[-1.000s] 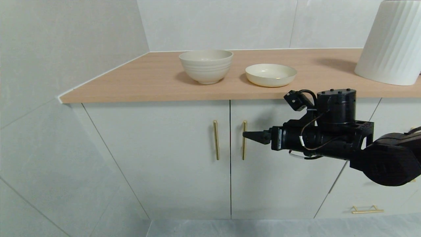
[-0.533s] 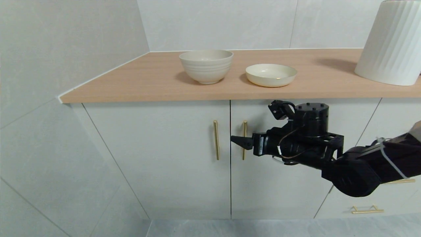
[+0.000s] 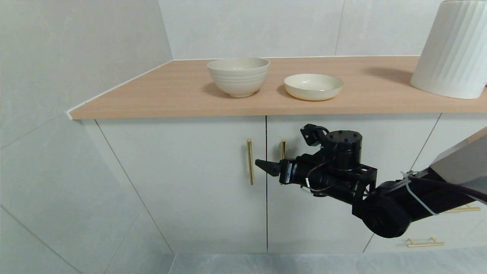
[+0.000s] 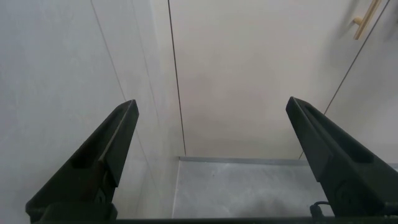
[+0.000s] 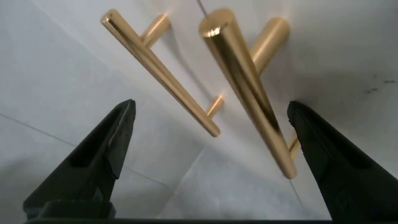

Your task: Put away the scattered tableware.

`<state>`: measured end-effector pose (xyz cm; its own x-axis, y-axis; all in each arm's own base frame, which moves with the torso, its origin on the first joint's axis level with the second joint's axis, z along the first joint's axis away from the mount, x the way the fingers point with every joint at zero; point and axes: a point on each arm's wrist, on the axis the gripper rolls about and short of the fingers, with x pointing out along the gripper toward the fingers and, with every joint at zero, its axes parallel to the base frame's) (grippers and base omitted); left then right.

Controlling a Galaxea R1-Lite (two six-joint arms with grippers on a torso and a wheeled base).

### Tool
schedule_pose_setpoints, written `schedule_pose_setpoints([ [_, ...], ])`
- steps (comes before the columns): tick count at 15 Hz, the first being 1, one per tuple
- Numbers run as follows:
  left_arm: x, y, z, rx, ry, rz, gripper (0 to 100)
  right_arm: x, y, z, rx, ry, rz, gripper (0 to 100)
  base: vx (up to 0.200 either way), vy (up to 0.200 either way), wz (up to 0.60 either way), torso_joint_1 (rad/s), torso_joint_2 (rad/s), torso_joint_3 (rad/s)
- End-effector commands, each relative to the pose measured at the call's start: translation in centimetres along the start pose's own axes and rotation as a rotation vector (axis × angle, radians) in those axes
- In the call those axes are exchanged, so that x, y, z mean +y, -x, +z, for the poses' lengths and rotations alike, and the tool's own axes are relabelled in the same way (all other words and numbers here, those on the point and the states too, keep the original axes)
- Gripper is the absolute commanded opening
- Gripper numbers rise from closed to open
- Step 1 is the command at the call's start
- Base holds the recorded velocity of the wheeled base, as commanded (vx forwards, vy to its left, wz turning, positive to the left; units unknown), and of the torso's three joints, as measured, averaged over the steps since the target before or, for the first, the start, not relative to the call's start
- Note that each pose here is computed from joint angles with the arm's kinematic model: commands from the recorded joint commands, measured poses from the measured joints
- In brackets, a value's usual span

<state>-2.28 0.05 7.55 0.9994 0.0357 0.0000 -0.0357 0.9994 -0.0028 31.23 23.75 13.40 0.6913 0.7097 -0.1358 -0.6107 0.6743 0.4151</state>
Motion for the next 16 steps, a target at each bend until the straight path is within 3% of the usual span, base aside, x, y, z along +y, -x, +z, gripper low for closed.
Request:
schedule_pose_setpoints([
  [1, 0.0, 0.0, 0.0, 0.000, 0.000, 0.001, 100, 0.3, -0.1, -0.2, 0.003, -0.011, 0.009, 100, 0.000, 0.000, 0.00, 0.000, 0.00, 0.000],
  [10, 0.0, 0.0, 0.0, 0.000, 0.000, 0.001, 100, 3.7, 2.6, -1.1, 0.051, -0.001, 0.084, 100, 0.000, 0.000, 0.00, 0.000, 0.00, 0.000],
  [16, 0.0, 0.0, 0.0, 0.000, 0.000, 0.001, 100, 5.2, 7.9, -2.8, 0.139, 0.004, 0.116, 100, 0.000, 0.000, 0.00, 0.000, 0.00, 0.000],
])
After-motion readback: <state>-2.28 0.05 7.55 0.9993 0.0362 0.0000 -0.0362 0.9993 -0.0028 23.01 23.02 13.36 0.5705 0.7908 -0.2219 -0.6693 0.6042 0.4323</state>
